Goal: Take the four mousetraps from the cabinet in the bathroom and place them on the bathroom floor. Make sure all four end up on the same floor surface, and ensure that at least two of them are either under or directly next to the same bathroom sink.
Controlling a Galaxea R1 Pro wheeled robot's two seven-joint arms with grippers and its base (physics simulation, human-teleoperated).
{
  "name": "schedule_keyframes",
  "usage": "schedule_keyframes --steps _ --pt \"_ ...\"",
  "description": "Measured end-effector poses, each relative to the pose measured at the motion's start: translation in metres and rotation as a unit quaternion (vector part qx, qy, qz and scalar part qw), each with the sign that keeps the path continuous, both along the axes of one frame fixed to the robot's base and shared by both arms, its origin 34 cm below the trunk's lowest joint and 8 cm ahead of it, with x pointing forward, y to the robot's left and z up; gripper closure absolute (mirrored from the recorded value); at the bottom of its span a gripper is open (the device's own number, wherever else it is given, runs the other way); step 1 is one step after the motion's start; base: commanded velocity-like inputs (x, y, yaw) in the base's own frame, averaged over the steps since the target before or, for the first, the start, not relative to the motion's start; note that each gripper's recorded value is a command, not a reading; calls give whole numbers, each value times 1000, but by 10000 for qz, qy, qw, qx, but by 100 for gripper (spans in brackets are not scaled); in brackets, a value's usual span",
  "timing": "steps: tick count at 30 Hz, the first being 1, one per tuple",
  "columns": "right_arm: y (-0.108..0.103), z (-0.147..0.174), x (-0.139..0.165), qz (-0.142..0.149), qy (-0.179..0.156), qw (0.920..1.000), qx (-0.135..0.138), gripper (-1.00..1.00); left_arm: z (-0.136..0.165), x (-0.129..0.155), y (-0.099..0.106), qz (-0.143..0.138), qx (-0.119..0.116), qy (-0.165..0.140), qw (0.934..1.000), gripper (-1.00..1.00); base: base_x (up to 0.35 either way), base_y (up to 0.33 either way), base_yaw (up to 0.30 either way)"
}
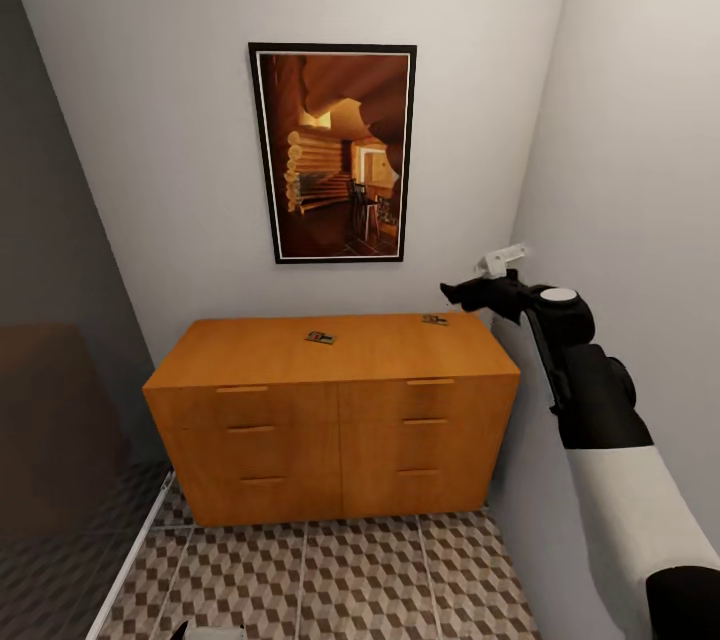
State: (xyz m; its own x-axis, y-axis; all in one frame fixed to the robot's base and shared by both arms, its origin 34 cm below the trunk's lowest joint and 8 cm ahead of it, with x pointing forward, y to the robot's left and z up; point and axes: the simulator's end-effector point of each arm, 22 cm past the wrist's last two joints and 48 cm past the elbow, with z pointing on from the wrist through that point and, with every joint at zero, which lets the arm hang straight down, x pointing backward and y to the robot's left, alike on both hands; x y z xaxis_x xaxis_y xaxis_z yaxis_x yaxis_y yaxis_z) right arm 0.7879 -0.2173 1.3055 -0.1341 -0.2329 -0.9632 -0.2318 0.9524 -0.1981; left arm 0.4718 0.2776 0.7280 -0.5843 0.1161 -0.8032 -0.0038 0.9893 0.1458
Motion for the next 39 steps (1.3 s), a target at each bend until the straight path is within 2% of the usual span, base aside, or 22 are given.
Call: schedule_keyframes --steps 3,6,7,8,12,16,18,19,21,23,28,34,37,39 --pt "23 -13 -8 740 308 9968 36 -100 0 0 0 -1 0 0 10000 -100 0 0 0" --pt "32 -24 -17 1240 535 9908 17 -100 0 0 0 -2 0 2 10000 -100 0 0 0" --pt "32 -25 -19 1325 571 9895 5 -100 0 0 0 -3 0 3 10000 -100 0 0 0" --pt "31 -29 -25 1572 643 9855 -42 -100 0 0 0 -3 0 5 10000 -100 0 0 0" --pt "37 -36 -35 2069 716 9757 -109 -100 -1 -1 3 13 18 14 10000 -100 0 0 0" --pt "35 -50 -36 2232 853 9710 -107 -100 -5 -8 14 43 91 102 9999 -100 0 0 0" --pt "32 -57 -35 2239 932 9701 -101 -100 -15 -22 23 71 169 381 9991 -100 0 0 0" --pt "29 -60 -34 2240 935 9700 -124 -100 -25 -34 29 98 225 672 9974 -100 0 0 0" --pt "26 -60 -33 2248 903 9701 -165 -100 -35 -46 36 120 294 1013 9944 -100 0 0 0" --pt "22 -60 -32 2279 819 9699 -245 -100 -52 -71 50 182 424 1657 9851 -100 0 0 0" --pt "20 -64 -32 2323 840 9687 -242 -100 -59 -83 56 210 487 1946 9795 -100 0 0 0" --pt "30 -74 -46 2749 1055 9556 -151 -100 -62 -88 58 231 521 2083 9764 -100 0 0 0" --pt "28 -80 -49 2849 1135 9517 -150 -100 -66 -95 60 247 545 2265 9722 -100 0 0 0" --pt "26 -85 -49 2889 1174 9500 -154 -100 -70 -104 61 259 567 2482 9667 -100 0 0 0"
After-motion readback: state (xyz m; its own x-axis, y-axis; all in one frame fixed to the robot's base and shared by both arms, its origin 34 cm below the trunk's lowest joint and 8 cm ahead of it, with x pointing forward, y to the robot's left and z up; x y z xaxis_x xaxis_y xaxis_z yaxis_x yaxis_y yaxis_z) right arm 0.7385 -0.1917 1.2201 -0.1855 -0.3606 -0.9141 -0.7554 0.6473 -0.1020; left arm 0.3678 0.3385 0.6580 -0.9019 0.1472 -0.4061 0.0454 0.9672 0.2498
